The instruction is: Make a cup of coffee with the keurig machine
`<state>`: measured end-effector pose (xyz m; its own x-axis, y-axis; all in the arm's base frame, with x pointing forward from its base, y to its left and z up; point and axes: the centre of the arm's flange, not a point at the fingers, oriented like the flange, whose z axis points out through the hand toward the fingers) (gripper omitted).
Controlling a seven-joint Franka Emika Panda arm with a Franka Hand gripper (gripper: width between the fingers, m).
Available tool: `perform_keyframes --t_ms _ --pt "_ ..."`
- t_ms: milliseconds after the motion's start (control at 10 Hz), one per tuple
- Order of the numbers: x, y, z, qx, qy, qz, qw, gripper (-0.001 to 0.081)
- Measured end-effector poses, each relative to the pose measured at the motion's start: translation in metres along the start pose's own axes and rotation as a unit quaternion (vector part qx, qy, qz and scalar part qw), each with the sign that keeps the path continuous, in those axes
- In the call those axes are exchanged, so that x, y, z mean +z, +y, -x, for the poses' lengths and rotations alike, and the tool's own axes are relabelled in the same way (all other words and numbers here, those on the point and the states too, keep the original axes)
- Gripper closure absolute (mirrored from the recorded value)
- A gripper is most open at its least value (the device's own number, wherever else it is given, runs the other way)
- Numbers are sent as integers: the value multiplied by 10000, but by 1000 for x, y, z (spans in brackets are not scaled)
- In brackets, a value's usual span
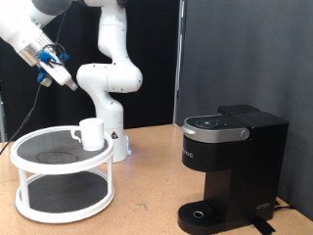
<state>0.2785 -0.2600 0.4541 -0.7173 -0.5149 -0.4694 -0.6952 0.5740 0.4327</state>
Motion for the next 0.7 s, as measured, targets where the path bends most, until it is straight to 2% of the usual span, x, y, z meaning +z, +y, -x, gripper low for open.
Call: perform_keyframes --t_ms 300,500,700 --pt "6 -3 -6 -123 157 -24 9998 806" --pt "19 -10 -15 -140 273 -214 9993 806" --pt "36 -20 -25 -139 263 -467 9985 806"
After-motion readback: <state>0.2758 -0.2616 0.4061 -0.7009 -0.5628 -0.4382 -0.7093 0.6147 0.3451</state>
